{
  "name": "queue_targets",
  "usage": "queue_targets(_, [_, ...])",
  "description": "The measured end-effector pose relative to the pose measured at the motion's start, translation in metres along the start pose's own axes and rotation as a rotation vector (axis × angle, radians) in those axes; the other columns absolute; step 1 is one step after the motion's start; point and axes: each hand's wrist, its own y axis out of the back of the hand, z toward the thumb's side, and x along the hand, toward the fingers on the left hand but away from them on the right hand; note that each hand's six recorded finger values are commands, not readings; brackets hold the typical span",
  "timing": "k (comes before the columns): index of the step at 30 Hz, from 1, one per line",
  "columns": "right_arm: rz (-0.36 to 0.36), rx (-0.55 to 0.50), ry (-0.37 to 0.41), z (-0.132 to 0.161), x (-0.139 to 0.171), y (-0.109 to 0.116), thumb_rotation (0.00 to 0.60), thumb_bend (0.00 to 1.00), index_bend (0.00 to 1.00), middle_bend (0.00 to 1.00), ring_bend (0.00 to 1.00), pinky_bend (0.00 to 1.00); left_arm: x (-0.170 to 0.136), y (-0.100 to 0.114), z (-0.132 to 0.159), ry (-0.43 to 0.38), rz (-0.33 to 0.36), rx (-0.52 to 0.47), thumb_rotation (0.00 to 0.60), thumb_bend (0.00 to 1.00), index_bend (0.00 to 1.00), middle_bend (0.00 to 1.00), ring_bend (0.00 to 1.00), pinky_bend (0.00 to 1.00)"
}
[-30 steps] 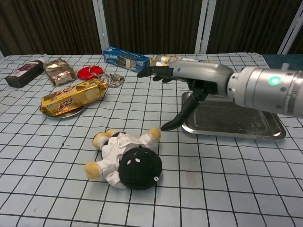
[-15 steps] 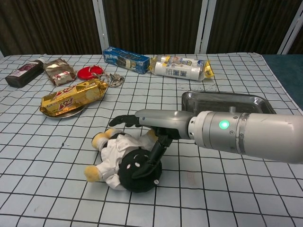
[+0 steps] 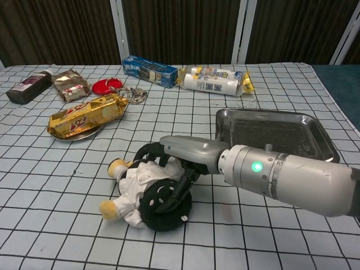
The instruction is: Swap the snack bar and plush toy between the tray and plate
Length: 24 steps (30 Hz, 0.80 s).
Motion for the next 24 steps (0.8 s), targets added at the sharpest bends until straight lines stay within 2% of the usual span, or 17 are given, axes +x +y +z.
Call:
queue_targets(3, [-0.059, 0.019, 0.010, -0.001, -0.001, 0.004, 0.600, 0.35, 0.88, 0.69, 0.77, 0.61, 0.000, 0.000, 0.000, 0.002, -0.004, -0.007, 0.600, 0.44, 0.11, 0.00, 0.00, 0.14])
queue_targets(7, [-0.133, 0.047, 0.020, -0.003, 0.002, 0.012, 0.600, 0.36, 0.93, 0.71, 0.79, 0.63, 0.000, -0.001, 0.000, 0.001, -0.006, -0.009, 0.600, 0.44, 0.11, 0.00, 0.00, 0.14])
queue_targets(12, [-0.212, 0.080, 0.021, -0.008, 0.010, 0.029, 0.600, 0.36, 0.94, 0.71, 0.79, 0.63, 0.000, -0.002, 0.002, -0.006, -0.009, -0.005, 0.600, 0.44, 0.11, 0.00, 0.00, 0.14])
queue_targets(18, [-0.358, 0.172, -0.023, -0.027, 0.033, 0.074, 0.600, 0.36, 0.94, 0.71, 0.79, 0.63, -0.001, -0.003, 0.006, -0.018, -0.011, -0.001, 0.600, 0.44, 0.11, 0.00, 0.00, 0.14])
queue_targets(22, [-0.463, 0.295, -0.108, -0.052, 0.061, 0.112, 0.600, 0.36, 0.94, 0.71, 0.79, 0.63, -0.001, -0.004, 0.009, -0.030, -0.012, -0.001, 0.600, 0.44, 0.11, 0.00, 0.00, 0.14])
queue_targets(24, [-0.490, 0.324, -0.158, -0.065, 0.074, 0.125, 0.600, 0.36, 0.94, 0.71, 0.79, 0.63, -0.001, -0.005, 0.011, -0.034, -0.014, 0.000, 0.600, 0.44, 0.11, 0.00, 0.00, 0.14])
